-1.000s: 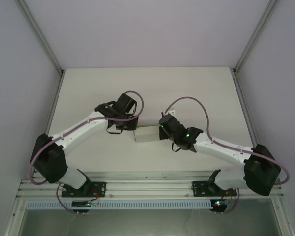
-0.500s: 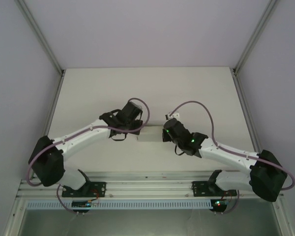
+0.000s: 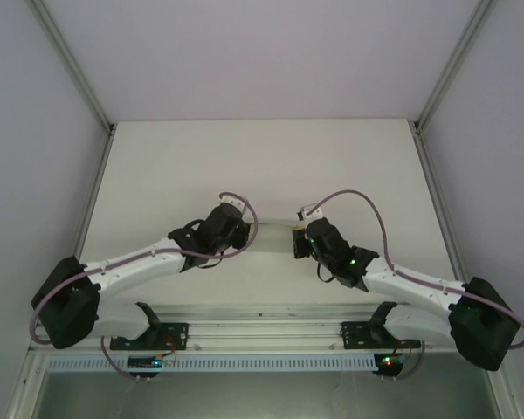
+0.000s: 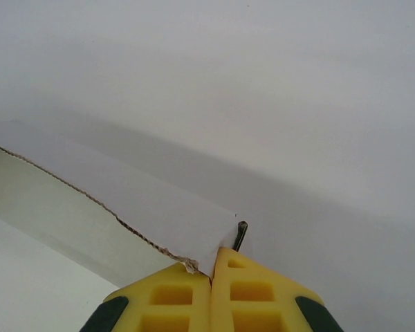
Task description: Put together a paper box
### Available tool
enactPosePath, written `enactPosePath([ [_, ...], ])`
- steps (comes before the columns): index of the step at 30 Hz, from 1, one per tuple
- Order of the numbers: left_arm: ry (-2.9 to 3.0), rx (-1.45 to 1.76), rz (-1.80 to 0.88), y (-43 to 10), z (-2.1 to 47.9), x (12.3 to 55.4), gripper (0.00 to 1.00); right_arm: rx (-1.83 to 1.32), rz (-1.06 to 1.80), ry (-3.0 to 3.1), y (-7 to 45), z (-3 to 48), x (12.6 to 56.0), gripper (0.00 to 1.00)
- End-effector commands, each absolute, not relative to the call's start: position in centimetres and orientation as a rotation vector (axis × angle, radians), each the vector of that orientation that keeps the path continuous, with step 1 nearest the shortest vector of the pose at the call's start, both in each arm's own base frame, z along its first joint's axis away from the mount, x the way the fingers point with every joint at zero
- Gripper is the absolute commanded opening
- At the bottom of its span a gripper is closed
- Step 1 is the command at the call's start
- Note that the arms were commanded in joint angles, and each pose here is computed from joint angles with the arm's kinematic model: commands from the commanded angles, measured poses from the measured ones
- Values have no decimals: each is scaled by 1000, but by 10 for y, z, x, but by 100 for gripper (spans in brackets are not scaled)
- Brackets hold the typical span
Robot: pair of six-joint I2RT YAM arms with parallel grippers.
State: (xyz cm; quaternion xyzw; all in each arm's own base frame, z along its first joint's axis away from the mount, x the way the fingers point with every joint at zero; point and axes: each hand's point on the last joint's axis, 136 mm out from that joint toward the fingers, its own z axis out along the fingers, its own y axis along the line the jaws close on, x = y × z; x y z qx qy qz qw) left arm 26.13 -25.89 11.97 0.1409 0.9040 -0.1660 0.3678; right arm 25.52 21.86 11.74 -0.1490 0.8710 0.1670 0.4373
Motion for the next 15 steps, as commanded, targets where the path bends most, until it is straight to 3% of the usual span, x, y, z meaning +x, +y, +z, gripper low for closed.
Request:
enactPosePath([
  [1,2599,535,-407,-246,46,202,4,-602,453,2430,213,44,200,0],
  [4,2595,536,-404,-245,42,200,4,-565,452,2450,212,43,200,0],
  [7,2600,527,-374,-243,39,202,2,-479,473,2427,213,64,212,7],
  [15,2579,518,-319,-243,49,209,1,-329,729,2201,223,161,238,70],
])
